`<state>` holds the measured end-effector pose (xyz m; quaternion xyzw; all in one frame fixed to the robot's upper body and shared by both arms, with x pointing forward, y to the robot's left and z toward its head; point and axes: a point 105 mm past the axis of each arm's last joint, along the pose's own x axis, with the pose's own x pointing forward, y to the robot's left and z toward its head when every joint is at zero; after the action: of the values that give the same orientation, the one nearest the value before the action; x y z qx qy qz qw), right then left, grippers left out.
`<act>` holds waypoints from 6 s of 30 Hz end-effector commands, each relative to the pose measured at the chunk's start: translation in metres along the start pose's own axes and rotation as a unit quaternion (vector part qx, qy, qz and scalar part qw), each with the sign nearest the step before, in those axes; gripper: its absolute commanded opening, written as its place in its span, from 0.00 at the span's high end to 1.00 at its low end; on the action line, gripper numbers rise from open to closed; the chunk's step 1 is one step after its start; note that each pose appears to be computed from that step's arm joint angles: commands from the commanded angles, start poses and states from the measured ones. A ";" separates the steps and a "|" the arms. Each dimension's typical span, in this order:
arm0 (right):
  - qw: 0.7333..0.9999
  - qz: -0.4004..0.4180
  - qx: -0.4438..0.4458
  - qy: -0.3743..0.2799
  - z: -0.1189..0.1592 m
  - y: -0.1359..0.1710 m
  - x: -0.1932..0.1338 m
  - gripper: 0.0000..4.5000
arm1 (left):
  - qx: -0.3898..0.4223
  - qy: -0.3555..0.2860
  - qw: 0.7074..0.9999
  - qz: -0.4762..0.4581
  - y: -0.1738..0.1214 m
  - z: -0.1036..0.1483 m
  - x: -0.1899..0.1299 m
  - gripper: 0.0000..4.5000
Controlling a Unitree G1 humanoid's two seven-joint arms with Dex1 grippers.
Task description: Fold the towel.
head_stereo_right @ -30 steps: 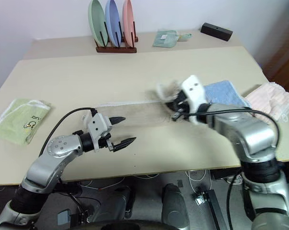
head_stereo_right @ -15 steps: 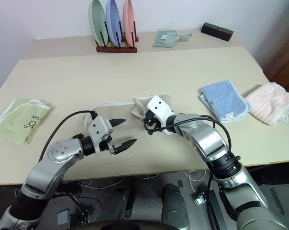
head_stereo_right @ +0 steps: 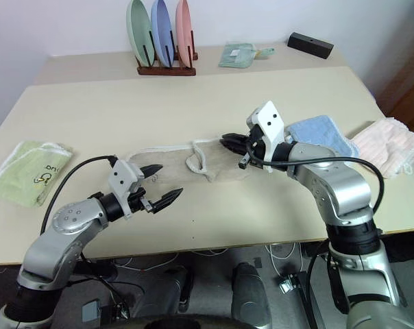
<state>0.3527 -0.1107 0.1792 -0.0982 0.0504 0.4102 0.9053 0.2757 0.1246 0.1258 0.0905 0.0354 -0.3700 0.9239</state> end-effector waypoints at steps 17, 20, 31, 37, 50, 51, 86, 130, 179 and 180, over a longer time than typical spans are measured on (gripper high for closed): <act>0.997 0.030 -0.064 -0.028 -0.016 0.013 0.038 0.81 | -0.137 0.014 0.981 0.138 -0.001 -0.021 -0.052 0.01; 0.987 0.072 -0.120 -0.073 0.021 0.020 0.024 0.52 | -0.242 -0.019 0.953 0.182 -0.002 -0.022 -0.057 0.00; 0.969 0.139 -0.179 -0.101 0.041 0.050 0.015 0.01 | -0.530 -0.071 0.784 0.315 0.045 -0.042 -0.039 0.00; 0.968 0.137 -0.176 -0.111 0.043 0.058 0.013 0.00 | -0.567 -0.046 0.769 0.293 0.054 -0.041 -0.010 0.06; 0.972 0.122 -0.172 -0.105 0.041 0.060 0.006 0.00 | -0.533 -0.086 0.794 0.279 0.073 -0.013 -0.007 0.99; 0.972 0.121 -0.172 -0.104 0.040 0.060 0.005 0.00 | -0.497 -0.098 0.813 0.285 0.081 -0.004 -0.017 0.99; 0.988 0.053 -0.146 -0.007 -0.025 0.038 0.002 0.00 | -0.094 0.063 0.990 -0.083 -0.029 0.028 0.078 0.99; 0.997 0.068 -0.036 0.023 -0.039 0.073 0.094 0.98 | -0.095 0.046 0.990 0.097 0.057 -0.013 0.032 0.91; 0.936 0.102 0.335 0.025 -0.011 0.065 0.078 0.99 | -0.008 0.001 0.994 0.107 0.049 0.002 -0.052 0.91; 0.935 0.096 0.341 0.005 -0.003 0.059 0.073 0.99 | -0.008 0.000 0.994 0.107 0.049 0.002 -0.051 0.91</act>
<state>0.3551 -0.0186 0.1271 0.2072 0.2485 0.4404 0.8374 0.2739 0.1953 0.1318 0.0805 0.0486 -0.2676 0.9589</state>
